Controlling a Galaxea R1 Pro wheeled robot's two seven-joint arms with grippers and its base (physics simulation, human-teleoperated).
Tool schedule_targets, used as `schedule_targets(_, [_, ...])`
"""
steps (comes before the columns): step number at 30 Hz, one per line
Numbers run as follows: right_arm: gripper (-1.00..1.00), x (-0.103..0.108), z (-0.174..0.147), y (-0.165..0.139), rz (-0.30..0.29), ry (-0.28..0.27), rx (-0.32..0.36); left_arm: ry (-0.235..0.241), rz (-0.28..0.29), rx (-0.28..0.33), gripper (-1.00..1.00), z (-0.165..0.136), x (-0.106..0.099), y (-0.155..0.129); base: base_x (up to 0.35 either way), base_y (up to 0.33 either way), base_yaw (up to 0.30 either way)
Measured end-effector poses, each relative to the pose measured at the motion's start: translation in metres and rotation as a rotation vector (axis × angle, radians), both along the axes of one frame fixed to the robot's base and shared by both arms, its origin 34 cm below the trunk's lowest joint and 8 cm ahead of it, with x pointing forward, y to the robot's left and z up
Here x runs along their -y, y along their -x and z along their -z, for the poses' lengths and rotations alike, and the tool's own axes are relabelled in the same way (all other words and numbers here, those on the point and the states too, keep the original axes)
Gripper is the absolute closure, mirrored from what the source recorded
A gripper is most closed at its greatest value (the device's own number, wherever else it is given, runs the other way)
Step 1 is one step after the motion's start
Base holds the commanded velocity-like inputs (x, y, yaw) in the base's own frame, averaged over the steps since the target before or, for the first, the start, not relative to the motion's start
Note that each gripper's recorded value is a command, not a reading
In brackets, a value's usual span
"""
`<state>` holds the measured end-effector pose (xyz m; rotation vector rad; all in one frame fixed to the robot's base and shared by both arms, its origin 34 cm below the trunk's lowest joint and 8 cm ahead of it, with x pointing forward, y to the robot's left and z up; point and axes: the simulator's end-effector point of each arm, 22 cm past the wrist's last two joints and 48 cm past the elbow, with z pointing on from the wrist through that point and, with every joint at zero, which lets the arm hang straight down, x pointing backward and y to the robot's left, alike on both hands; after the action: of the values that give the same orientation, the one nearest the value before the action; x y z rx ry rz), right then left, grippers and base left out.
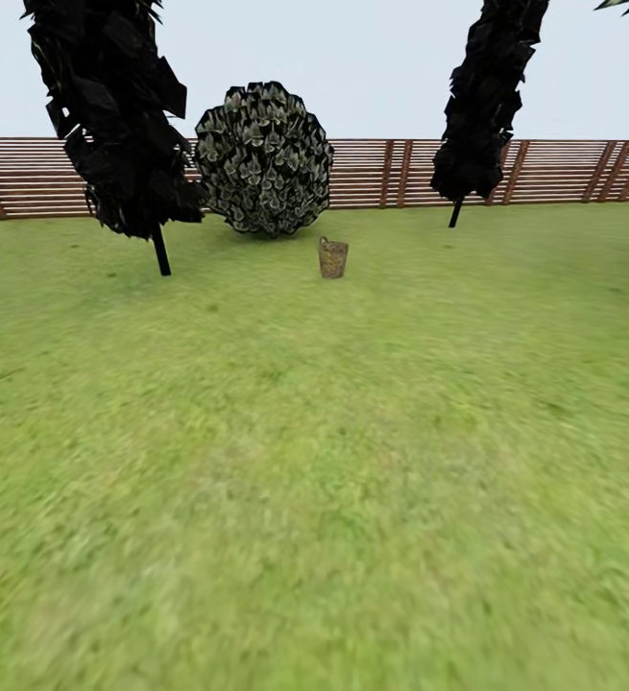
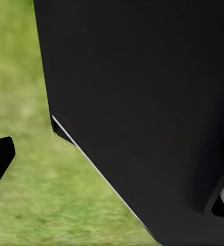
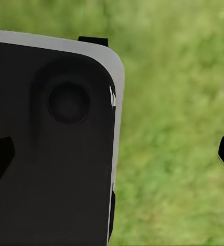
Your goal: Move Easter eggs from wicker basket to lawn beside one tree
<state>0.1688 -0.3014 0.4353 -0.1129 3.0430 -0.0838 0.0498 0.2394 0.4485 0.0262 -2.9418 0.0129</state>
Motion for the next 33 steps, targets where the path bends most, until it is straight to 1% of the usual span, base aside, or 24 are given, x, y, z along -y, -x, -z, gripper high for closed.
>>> schedule_targets(33, [-1.0,0.0002,-0.0001,-0.0007,0.0,0.001,0.003,0.0,0.0,0.0,-1.0,-0.0001,0.0004,0.0003,0.334,0.0,0.0])
